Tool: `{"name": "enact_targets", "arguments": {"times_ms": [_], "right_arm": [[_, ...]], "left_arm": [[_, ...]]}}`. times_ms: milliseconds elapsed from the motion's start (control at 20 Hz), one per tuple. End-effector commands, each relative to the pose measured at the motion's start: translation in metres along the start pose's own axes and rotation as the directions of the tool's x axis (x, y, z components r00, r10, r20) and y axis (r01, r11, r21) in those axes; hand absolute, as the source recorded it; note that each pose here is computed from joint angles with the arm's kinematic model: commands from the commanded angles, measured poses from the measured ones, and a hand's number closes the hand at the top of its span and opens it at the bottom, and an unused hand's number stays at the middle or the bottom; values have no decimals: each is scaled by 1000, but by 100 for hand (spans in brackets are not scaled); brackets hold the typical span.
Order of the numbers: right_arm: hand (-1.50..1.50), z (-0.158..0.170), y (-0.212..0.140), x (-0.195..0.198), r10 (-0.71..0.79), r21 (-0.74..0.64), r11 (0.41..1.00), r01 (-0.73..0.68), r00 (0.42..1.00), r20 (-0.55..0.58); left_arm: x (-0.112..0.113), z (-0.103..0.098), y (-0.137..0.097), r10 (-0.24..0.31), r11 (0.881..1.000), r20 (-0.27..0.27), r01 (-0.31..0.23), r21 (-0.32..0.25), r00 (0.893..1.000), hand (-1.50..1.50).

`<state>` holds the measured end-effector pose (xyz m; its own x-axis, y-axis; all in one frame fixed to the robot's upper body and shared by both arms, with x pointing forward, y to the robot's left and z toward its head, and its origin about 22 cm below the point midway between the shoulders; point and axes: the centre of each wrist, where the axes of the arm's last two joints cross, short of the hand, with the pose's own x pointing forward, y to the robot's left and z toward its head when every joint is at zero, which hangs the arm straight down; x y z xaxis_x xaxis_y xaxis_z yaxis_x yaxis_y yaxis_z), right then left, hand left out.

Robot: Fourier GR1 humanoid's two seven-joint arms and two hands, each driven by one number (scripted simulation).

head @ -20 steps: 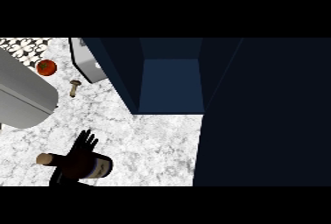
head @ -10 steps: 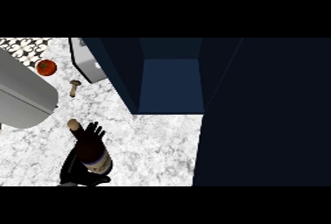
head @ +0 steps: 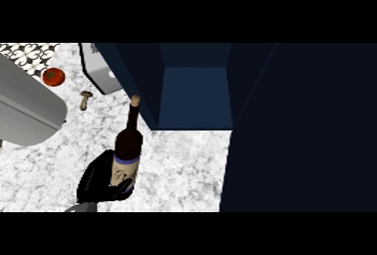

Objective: Pick up the wine, place it into the cabinet and close the cabinet

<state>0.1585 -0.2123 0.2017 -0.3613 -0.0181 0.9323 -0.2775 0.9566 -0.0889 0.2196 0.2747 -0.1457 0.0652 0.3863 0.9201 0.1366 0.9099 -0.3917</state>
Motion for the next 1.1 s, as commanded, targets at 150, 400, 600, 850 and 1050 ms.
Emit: {"name": "enact_targets", "arguments": {"times_ms": [150, 400, 600, 850, 1050], "right_arm": [[-150, 24, 6, 18, -44, 24, 999, 43, 998, 37], [-150, 18, 3, 7, -51, 12, 999, 51, 998, 31], [-150, 5, 2, 15, -23, 21, 1000, 22, 1000, 18], [-150, 24, -3, 12, -52, 25, 998, 51, 998, 28], [-150, 15, -5, 14, -20, 25, 1000, 19, 999, 31]], "left_arm": [[14, -8, 5, 51, 997, -29, -53, -55, 998, 150], [8, -28, -13, 40, 995, 100, -49, 88, 994, 150], [10, 2, 12, 35, 962, 205, -88, 258, 978, 150], [17, -24, -11, 70, 971, 251, -123, 206, 966, 150], [17, -22, -23, 67, 977, 239, -112, 179, 969, 150]]}}
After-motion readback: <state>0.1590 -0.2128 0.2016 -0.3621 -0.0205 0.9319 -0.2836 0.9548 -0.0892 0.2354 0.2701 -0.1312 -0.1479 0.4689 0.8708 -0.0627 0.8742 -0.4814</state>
